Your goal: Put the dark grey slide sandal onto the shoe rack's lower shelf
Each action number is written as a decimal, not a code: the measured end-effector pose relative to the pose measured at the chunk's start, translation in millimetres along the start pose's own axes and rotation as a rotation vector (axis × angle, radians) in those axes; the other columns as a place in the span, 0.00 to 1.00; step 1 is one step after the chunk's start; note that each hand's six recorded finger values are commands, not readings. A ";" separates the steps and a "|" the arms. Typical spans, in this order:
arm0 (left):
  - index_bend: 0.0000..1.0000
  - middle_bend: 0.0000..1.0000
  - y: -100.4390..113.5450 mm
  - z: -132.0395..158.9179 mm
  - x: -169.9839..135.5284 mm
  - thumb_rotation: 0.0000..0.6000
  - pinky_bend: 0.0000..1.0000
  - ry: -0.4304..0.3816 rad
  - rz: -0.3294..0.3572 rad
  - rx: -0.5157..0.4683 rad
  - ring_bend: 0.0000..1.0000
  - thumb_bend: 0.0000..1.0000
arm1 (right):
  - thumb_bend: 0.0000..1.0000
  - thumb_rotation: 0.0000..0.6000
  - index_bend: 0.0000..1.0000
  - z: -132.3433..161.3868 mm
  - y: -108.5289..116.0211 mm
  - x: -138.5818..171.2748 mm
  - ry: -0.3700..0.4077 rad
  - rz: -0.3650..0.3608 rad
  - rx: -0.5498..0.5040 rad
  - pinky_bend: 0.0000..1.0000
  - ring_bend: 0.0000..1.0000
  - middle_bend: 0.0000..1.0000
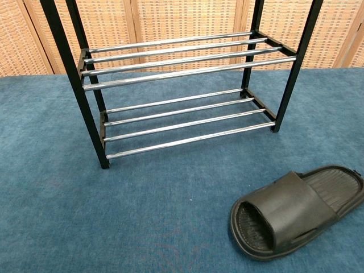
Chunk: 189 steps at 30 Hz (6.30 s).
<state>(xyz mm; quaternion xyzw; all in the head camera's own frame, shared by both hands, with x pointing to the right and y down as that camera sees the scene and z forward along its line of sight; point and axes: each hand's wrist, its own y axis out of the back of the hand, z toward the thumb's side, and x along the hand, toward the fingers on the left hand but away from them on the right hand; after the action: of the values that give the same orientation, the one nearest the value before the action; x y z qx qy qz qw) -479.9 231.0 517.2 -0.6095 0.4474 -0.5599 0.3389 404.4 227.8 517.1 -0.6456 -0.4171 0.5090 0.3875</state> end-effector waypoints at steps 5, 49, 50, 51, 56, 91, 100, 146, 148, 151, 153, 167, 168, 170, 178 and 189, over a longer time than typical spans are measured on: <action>0.00 0.00 -0.2 -0.8 -0.1 1.00 0.00 0.004 -0.001 0.001 0.00 0.17 | 0.00 1.00 0.00 -1.5 0.6 0.7 -0.013 -0.008 0.011 0.00 0.00 0.00; 0.00 0.00 -24.8 -2.0 29.3 1.00 0.00 0.101 -0.057 0.086 0.00 0.17 | 0.00 1.00 0.00 57.4 -147.5 -97.3 0.645 0.506 0.353 0.00 0.00 0.00; 0.00 0.00 -25.0 -2.1 29.6 1.00 0.00 0.102 -0.058 0.087 0.00 0.17 | 0.00 1.00 0.00 56.7 -149.9 -98.0 0.644 0.512 0.357 0.00 0.00 0.00; 0.00 0.00 -25.2 -2.3 30.0 1.00 0.00 0.104 -0.058 0.088 0.00 0.17 | 0.00 1.00 0.00 55.6 -152.1 -98.7 0.641 0.516 0.362 0.00 0.00 0.00; 0.00 0.00 -25.8 -2.6 31.2 1.00 0.00 0.107 -0.061 0.090 0.00 0.17 | 0.00 1.00 0.00 50.2 -163.1 -103.6 0.627 0.532 0.383 0.00 0.00 0.00; 0.00 0.00 -24.3 -2.5 31.6 1.00 0.00 0.103 -0.063 0.079 0.00 0.17 | 0.21 1.00 0.57 41.0 -164.7 -105.6 0.536 0.528 0.323 0.52 0.50 0.63; 0.00 0.00 -22.4 -2.0 30.5 1.00 0.00 0.094 -0.065 0.064 0.00 0.17 | 0.25 1.00 0.58 56.2 -141.0 -107.0 0.459 0.463 0.182 0.60 0.54 0.64; 0.00 0.00 -12.6 -11.0 29.3 1.00 0.00 0.075 -0.080 0.004 0.00 0.17 | 0.68 1.00 0.62 191.7 -157.0 -172.1 -0.235 0.308 0.115 0.88 0.77 0.78; 0.00 0.00 -12.8 -11.4 30.1 1.00 0.00 0.076 -0.083 0.003 0.00 0.16 | 0.69 1.00 0.62 194.5 -157.3 -175.2 -0.261 0.307 0.096 0.88 0.77 0.78; 0.00 0.00 -12.7 -12.2 30.9 1.00 0.00 0.079 -0.085 0.000 0.00 0.17 | 0.70 1.00 0.62 199.3 -158.1 -179.4 -0.302 0.312 0.059 0.88 0.77 0.78; 0.00 0.00 -12.2 -12.8 31.2 1.00 0.00 0.081 -0.085 -0.002 0.00 0.16 | 0.70 1.00 0.62 202.5 -158.5 -182.4 -0.327 0.312 0.040 0.88 0.77 0.78; 0.00 0.00 -11.1 -17.4 34.3 1.00 0.00 0.090 -0.094 -0.015 0.00 0.17 | 0.70 1.00 0.62 206.8 -163.6 -203.1 -0.532 0.295 0.032 0.89 0.77 0.78; 0.00 0.00 -11.0 -17.8 34.6 1.00 0.00 0.091 -0.095 -0.016 0.00 0.17 | 0.70 1.00 0.62 206.6 -163.4 -204.1 -0.552 0.299 0.026 0.89 0.77 0.78; 0.00 0.00 -11.2 -18.3 35.1 1.00 0.00 0.092 -0.097 -0.018 0.00 0.17 | 0.70 1.00 0.62 206.8 -162.9 -205.7 -0.576 0.303 0.007 0.89 0.77 0.78; 0.00 0.00 -10.2 -20.8 36.3 1.00 0.00 0.099 -0.102 -0.029 0.00 0.16 | 0.70 1.00 0.62 203.4 -159.0 -216.5 -0.665 0.297 -0.058 0.89 0.77 0.77; 0.00 0.00 -11.7 -22.1 37.9 1.00 0.00 0.104 -0.113 -0.032 0.00 0.17 | 0.70 1.00 0.62 201.5 -161.4 -226.9 -0.720 0.295 -0.158 0.89 0.77 0.75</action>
<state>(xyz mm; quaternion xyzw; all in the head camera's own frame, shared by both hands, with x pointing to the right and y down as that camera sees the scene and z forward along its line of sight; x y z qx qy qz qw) -500.8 202.2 545.5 -0.6092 0.4383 -0.6018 0.2732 153.2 88.2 705.6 -0.5068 -0.4670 0.7192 0.0885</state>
